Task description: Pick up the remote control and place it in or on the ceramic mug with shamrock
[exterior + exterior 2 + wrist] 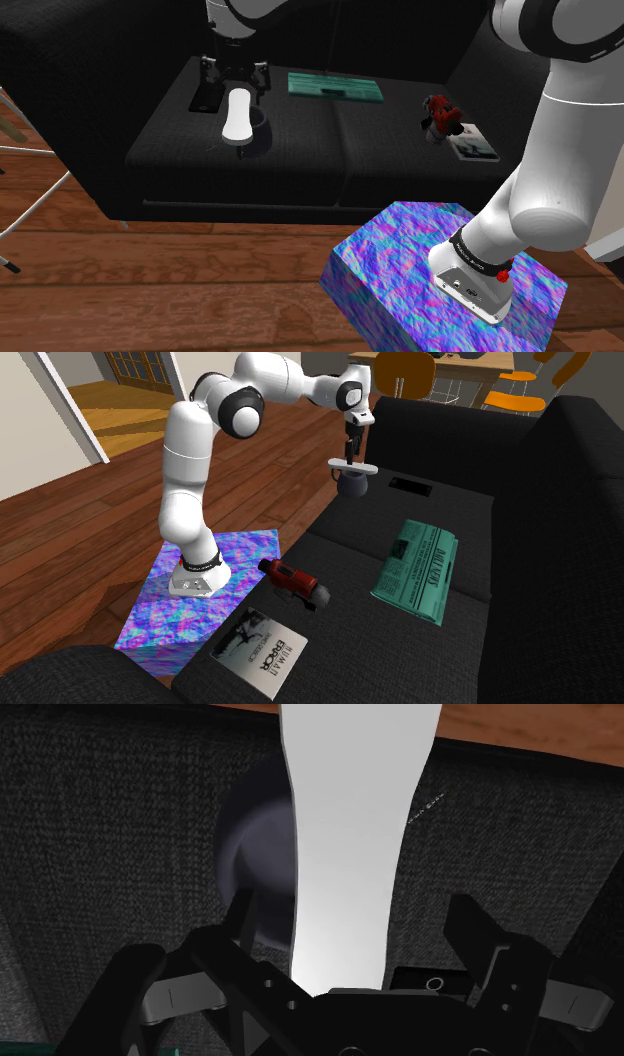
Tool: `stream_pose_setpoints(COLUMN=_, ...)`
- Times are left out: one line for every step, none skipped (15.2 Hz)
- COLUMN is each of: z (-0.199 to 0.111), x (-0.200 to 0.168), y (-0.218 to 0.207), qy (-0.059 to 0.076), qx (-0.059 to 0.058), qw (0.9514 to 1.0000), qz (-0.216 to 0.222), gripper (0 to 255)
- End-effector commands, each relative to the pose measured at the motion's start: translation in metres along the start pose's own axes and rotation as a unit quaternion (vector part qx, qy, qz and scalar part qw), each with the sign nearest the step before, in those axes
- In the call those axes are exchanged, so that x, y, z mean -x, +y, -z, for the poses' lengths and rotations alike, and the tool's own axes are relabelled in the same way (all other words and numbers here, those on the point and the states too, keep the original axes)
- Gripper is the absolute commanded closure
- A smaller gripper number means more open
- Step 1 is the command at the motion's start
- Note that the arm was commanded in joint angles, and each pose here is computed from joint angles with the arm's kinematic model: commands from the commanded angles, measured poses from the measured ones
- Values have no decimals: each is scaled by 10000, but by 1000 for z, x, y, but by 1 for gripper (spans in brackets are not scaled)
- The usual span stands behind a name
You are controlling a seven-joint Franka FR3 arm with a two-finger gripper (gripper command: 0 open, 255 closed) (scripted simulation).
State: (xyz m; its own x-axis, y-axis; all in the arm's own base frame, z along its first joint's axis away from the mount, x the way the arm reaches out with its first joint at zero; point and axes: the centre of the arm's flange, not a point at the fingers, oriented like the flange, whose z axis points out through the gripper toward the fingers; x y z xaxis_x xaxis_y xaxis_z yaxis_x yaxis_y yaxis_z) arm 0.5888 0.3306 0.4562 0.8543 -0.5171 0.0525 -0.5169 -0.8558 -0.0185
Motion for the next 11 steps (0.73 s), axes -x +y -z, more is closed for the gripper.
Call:
stream_pose_setpoints(z=20, x=0, y=0, qy=0, qx=0, qw=10000, qz=0, gripper=0)
stream_pose_setpoints(z=33, x=0, y=0, qy=0, qx=0, qw=10000, qz=0, gripper=0)
stream_pose_setpoints(z=44, x=0, y=0, qy=0, qx=0, qw=10000, qz=0, gripper=0)
stream_pose_setpoints(z=44, x=0, y=0, qy=0, qx=0, qw=10000, qz=0, gripper=0)
stream_pose_setpoints(z=44, x=0, y=0, qy=0, qx=0, qw=10000, qz=0, gripper=0)
stream_pose_setpoints(z=44, x=0, y=0, qy=0, qx=0, qw=10000, qz=0, gripper=0)
stream_pose_setpoints(z=44, x=0, y=0, qy=0, qx=0, qw=10000, qz=0, gripper=0)
stream_pose_setpoints(z=44, x=0, y=0, qy=0, qx=0, qw=10000, qz=0, gripper=0)
stream_pose_setpoints(z=44, x=0, y=0, qy=0, qx=0, qw=10000, qz=0, gripper=0)
stream_pose_setpoints(z=44, x=0, y=0, qy=0, qx=0, qw=10000, qz=0, gripper=0)
stream_pose_setpoints(z=44, x=0, y=0, qy=0, qx=0, qw=10000, qz=0, gripper=0)
